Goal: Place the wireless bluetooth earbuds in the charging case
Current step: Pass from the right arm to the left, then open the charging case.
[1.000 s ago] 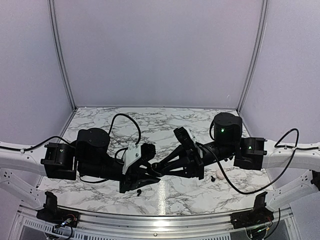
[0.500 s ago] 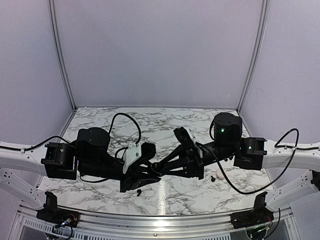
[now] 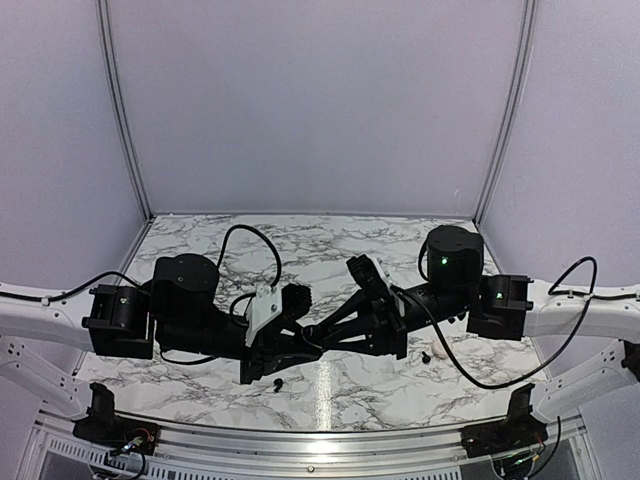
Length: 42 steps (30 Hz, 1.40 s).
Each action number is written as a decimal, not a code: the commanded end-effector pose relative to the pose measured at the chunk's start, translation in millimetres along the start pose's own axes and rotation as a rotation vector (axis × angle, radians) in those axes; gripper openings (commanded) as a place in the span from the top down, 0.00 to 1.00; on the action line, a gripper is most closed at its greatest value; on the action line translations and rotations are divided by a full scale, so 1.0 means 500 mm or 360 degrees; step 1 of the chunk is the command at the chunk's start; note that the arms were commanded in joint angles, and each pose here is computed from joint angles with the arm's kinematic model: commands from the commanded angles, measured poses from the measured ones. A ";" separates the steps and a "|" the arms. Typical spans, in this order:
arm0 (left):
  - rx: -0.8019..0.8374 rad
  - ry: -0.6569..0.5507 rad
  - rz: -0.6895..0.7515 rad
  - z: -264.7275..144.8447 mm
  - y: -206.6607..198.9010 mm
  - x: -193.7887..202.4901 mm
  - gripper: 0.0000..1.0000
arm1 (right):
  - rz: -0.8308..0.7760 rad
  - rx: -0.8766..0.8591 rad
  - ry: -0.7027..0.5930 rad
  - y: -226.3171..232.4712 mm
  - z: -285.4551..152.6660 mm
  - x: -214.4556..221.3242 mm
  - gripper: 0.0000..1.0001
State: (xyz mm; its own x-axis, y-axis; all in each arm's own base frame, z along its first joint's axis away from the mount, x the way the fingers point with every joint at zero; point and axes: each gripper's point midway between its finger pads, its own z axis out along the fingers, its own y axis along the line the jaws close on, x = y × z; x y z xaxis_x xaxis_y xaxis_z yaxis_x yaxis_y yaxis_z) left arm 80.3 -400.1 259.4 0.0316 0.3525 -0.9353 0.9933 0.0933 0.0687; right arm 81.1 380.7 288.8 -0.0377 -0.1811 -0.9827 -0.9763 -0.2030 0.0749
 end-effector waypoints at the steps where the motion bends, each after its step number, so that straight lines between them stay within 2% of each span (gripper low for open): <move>1: 0.0010 -0.0101 0.0030 -0.015 -0.002 -0.033 0.91 | -0.0004 0.0063 -0.0040 -0.016 -0.003 -0.024 0.84; 7: 0.0033 -0.0132 0.0048 -0.023 -0.009 -0.034 0.96 | 0.0017 0.0195 -0.0032 -0.044 -0.006 -0.022 0.67; 13: 0.0047 -0.0134 0.0065 -0.024 -0.012 -0.030 0.97 | 0.0026 0.0286 -0.0049 -0.062 -0.017 -0.030 0.55; 30: 0.0016 -0.0164 0.0059 -0.033 -0.008 -0.026 0.99 | 0.0052 0.0438 -0.0026 -0.099 -0.030 -0.023 0.51; 37: -0.0046 -0.0200 -0.0075 -0.051 0.026 -0.002 0.99 | -0.0050 0.0398 -0.0146 -0.063 -0.061 -0.074 0.34; 39: -0.0074 -0.0208 -0.0102 -0.060 0.037 0.008 0.99 | -0.0053 0.0411 -0.0160 -0.060 -0.069 -0.083 0.26; 42: -0.0122 -0.0223 -0.0165 -0.075 0.056 0.024 0.99 | -0.0037 0.0425 -0.0151 -0.058 -0.076 -0.082 0.23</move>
State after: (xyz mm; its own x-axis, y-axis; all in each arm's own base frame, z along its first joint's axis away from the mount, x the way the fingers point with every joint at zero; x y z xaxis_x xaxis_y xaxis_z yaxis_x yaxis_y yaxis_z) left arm 96.0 -368.0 246.5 -0.0169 0.2942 -0.9556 0.9872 0.1564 0.0307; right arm 115.9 363.8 321.6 -0.0278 -0.1063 -0.9939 -0.9993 0.0292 0.0248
